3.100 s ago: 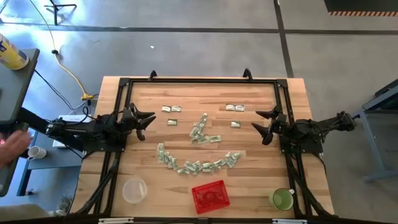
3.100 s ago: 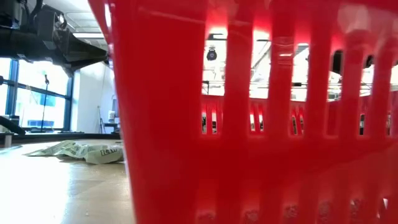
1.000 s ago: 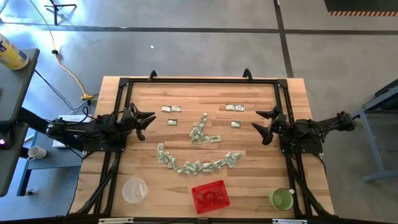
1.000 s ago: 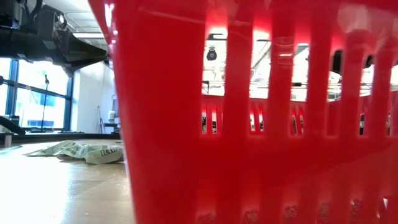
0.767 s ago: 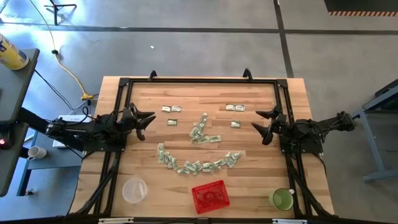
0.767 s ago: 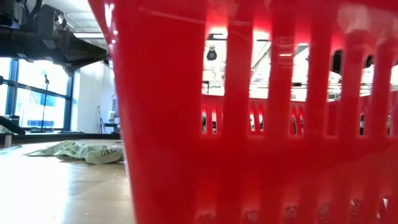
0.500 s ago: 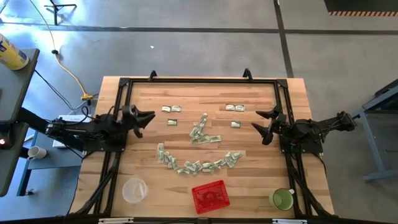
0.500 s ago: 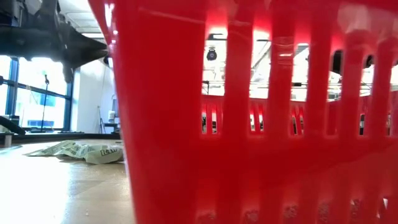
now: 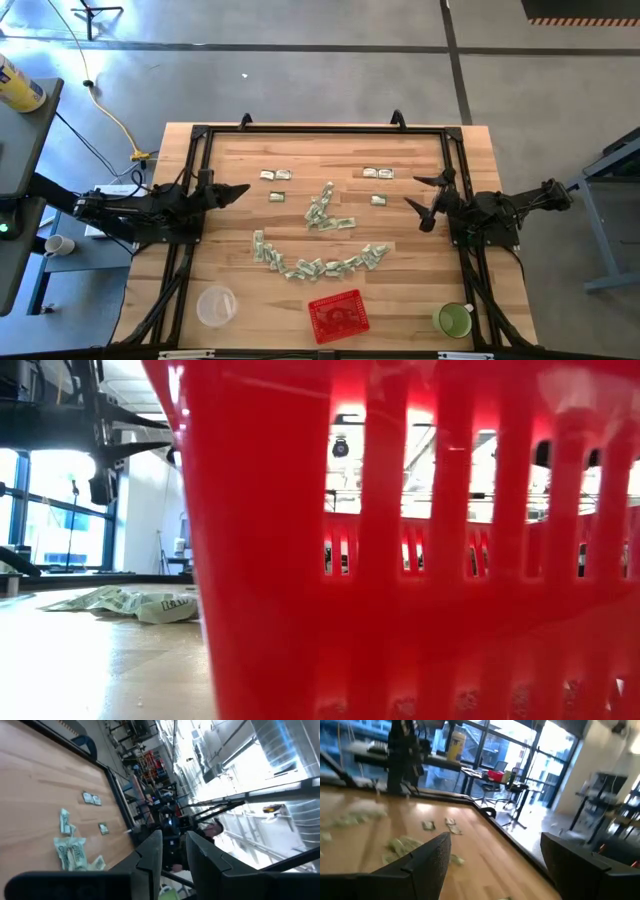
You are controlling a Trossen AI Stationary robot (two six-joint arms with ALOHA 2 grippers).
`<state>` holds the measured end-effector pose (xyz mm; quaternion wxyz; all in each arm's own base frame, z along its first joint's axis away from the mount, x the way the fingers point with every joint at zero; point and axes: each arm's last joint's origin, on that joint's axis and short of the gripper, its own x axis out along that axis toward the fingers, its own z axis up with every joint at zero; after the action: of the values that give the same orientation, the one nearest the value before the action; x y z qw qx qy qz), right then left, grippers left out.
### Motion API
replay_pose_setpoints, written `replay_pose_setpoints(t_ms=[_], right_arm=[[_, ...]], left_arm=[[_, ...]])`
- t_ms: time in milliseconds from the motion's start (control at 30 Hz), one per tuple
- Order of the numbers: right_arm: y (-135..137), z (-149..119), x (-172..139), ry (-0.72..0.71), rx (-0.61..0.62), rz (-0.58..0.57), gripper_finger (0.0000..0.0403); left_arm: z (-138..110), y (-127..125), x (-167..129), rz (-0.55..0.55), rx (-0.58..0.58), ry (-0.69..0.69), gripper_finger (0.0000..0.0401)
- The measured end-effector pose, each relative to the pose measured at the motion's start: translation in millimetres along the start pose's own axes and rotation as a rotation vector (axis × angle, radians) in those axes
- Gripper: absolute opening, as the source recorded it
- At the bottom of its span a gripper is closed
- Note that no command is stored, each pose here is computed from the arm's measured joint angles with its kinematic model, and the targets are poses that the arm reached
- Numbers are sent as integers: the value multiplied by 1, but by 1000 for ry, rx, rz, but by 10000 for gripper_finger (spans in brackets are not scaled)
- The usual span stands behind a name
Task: Pick and place items into bin
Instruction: Put the green stevia packet into the red bin
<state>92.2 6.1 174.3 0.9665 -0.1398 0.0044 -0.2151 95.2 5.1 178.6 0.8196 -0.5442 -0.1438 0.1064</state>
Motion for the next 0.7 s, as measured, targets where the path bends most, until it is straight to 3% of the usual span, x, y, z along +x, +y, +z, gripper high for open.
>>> replay_pose_setpoints(t_ms=[167, 400, 633, 700], right_arm=[[0, 0, 0, -5, -16, 10, 298], [2, 2, 0, -28, 179, 80, 298], [3, 2, 0, -37, 207, 112, 298], [3, 4, 0, -46, 355, 143, 298]], left_arm=[[0, 0, 0, 0, -15, 0, 124], [0, 0, 0, 0, -16, -1, 124], [0, 0, 0, 0, -16, -1, 124], [0, 0, 0, 0, -16, -1, 124]])
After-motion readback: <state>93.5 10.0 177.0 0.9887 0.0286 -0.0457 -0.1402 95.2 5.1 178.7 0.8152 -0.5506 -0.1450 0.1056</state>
